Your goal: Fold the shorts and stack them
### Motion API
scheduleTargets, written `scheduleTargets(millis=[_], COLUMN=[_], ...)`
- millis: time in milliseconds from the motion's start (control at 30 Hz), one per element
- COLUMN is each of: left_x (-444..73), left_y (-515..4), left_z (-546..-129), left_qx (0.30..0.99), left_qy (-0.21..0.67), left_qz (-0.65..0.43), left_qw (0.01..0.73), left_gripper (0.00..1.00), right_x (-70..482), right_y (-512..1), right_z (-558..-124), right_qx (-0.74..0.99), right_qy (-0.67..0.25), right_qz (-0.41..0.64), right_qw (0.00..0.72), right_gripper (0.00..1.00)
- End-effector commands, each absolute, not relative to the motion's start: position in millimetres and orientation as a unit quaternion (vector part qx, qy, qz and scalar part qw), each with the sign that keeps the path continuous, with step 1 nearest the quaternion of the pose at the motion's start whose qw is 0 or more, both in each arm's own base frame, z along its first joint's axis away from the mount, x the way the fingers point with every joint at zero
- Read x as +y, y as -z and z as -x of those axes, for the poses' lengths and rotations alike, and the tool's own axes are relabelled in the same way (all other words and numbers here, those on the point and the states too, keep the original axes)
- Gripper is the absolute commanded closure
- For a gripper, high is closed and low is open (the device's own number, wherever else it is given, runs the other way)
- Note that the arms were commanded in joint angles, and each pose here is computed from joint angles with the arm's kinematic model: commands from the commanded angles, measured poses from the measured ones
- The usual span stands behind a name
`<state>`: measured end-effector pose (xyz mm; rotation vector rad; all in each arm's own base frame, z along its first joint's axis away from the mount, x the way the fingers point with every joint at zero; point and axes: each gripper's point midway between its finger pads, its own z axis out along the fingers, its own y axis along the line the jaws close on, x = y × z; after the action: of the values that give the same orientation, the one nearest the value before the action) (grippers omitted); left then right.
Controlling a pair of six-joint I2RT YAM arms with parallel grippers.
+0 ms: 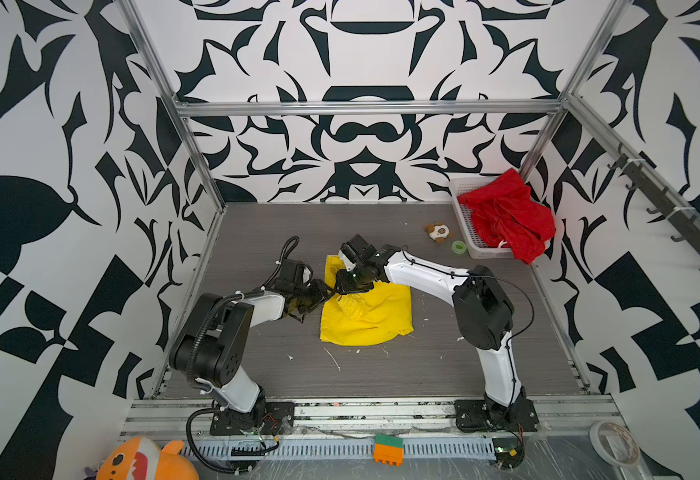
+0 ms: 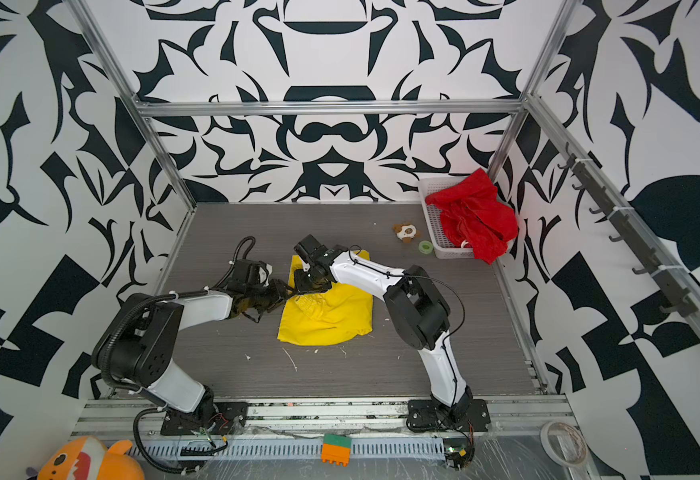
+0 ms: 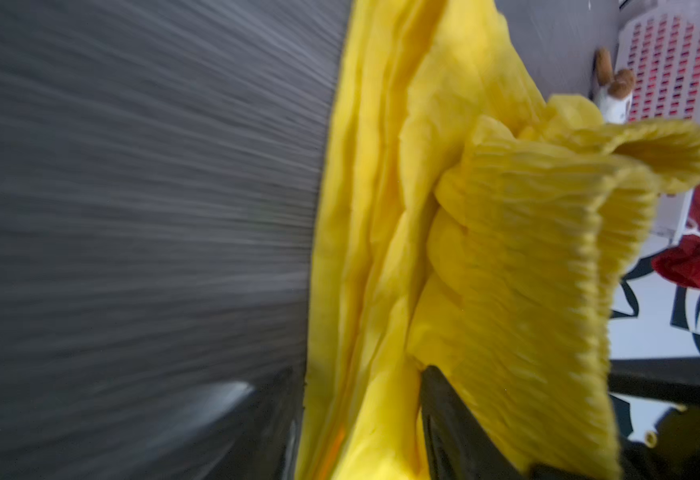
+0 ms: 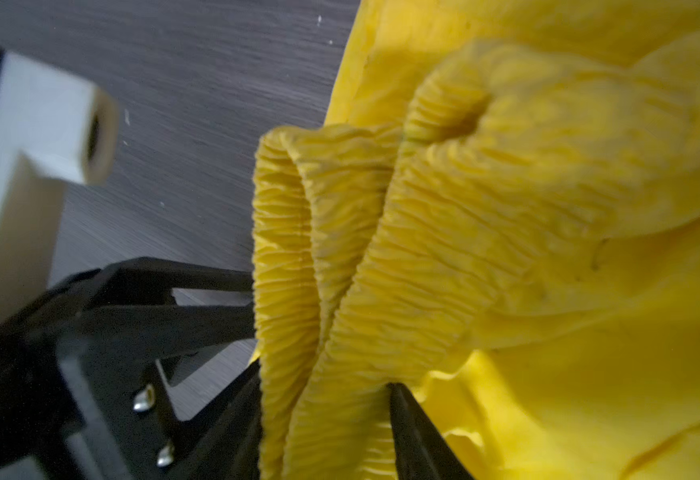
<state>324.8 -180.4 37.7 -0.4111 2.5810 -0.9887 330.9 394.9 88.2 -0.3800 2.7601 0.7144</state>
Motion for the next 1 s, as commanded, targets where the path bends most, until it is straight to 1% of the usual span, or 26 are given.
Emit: scheduleTargets(millis=[0, 67, 167, 233, 300, 400, 467, 567, 767, 967], left_x=[-167, -162, -154, -152, -154, -158, -161, -164, -167, -170], left_y=[-44, -58, -76, -84, -89, -87, -81, -70, -47, -31], left_z=[-316, -318, -320, -320, -320, -318, -318, -319, -318, -319], left_qx=[0.906, 0.894, 0.871, 0.858, 0.851, 0.846, 0.844, 0.841, 0.843, 0.846], left_qy=[0.351, 0.367, 0.402, 0.423, 0.439, 0.453, 0.46, 0.469, 0.472, 0.47], left_qz=[0.167, 0.174, 0.191, 0.197, 0.194, 0.189, 0.191, 0.2, 0.211, 0.212], left_qw=[0.17, 0.187, 0.207, 0.214, 0.216, 0.208, 0.198, 0.18, 0.151, 0.133], left_gripper=[0.41, 0.35, 0.3, 0.28, 0.26, 0.23, 0.22, 0.22, 0.24, 0.25], right_x=[408, 401, 388, 376, 366, 368, 370, 372, 374, 380], right_y=[-159, -180, -200, -199, -188, -164, -143, -116, -69, -44], right_z=[-331, -327, -321, -322, -325, -327, -329, -336, -341, -337], right_qx=[0.918, 0.909, 0.897, 0.898, 0.905, 0.915, 0.924, 0.934, 0.946, 0.949], right_qy=[-0.316, -0.33, -0.355, -0.351, -0.333, -0.319, -0.307, -0.291, -0.276, -0.285], right_qz=[0.147, 0.151, 0.146, 0.133, 0.121, 0.124, 0.122, 0.104, 0.081, 0.07], right_qw=[0.191, 0.205, 0.22, 0.231, 0.234, 0.212, 0.192, 0.18, 0.146, 0.119], right_gripper=[0.45, 0.44, 0.44, 0.45, 0.49, 0.59, 0.68, 0.78, 0.88, 0.94])
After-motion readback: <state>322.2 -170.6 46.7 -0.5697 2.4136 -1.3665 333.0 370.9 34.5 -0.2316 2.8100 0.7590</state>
